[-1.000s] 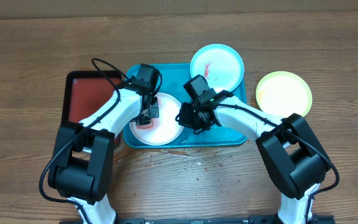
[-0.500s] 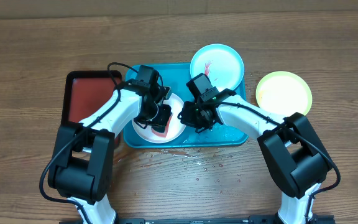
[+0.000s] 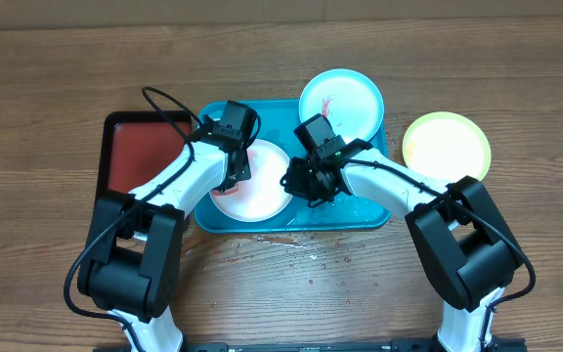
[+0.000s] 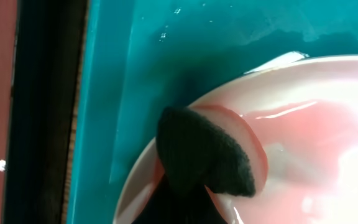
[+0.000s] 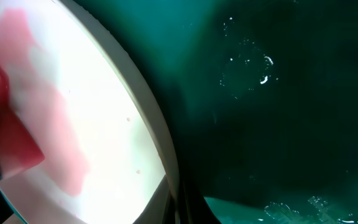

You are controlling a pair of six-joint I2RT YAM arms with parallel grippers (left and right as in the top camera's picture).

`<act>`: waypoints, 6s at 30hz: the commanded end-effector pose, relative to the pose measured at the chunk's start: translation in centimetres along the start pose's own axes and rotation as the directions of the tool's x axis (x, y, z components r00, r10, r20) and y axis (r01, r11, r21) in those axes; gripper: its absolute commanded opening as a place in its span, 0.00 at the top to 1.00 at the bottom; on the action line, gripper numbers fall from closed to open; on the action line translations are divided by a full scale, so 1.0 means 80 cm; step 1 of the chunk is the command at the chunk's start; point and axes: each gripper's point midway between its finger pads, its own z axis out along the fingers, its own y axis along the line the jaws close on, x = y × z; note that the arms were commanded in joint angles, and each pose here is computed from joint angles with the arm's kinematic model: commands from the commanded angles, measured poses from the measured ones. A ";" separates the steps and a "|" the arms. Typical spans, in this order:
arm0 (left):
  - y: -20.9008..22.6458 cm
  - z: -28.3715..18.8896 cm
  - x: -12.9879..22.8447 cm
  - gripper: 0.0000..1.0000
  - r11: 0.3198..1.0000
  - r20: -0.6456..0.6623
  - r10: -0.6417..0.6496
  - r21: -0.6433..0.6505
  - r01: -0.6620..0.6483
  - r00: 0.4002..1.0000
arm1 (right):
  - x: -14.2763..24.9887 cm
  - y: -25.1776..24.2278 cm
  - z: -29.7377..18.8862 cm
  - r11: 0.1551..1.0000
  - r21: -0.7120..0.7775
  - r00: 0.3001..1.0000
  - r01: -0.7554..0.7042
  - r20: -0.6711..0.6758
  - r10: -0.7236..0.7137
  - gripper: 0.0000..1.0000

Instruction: Clean dirty plates on tray and stack at the side

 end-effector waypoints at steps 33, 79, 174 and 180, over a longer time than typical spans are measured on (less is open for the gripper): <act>-0.041 -0.008 0.068 0.96 0.895 -0.170 0.383 0.311 -0.319 0.908 | 0.015 -0.004 0.011 1.000 0.027 0.999 0.009 -0.041 -0.008 0.96; -0.005 -0.131 -0.069 0.96 0.962 -0.131 0.124 0.260 -0.087 0.984 | -0.011 -0.004 -0.093 0.970 0.196 0.977 0.142 0.129 -0.169 0.96; -0.002 -0.121 -0.059 0.96 0.965 -0.151 0.134 0.243 -0.095 0.979 | -0.025 -0.049 -0.227 0.979 0.201 0.985 -0.016 0.170 -0.019 0.96; -0.002 -0.121 -0.059 0.96 0.966 -0.150 0.134 0.243 -0.095 0.980 | -0.086 -0.151 -0.275 0.942 0.161 0.931 -0.293 0.272 0.243 0.96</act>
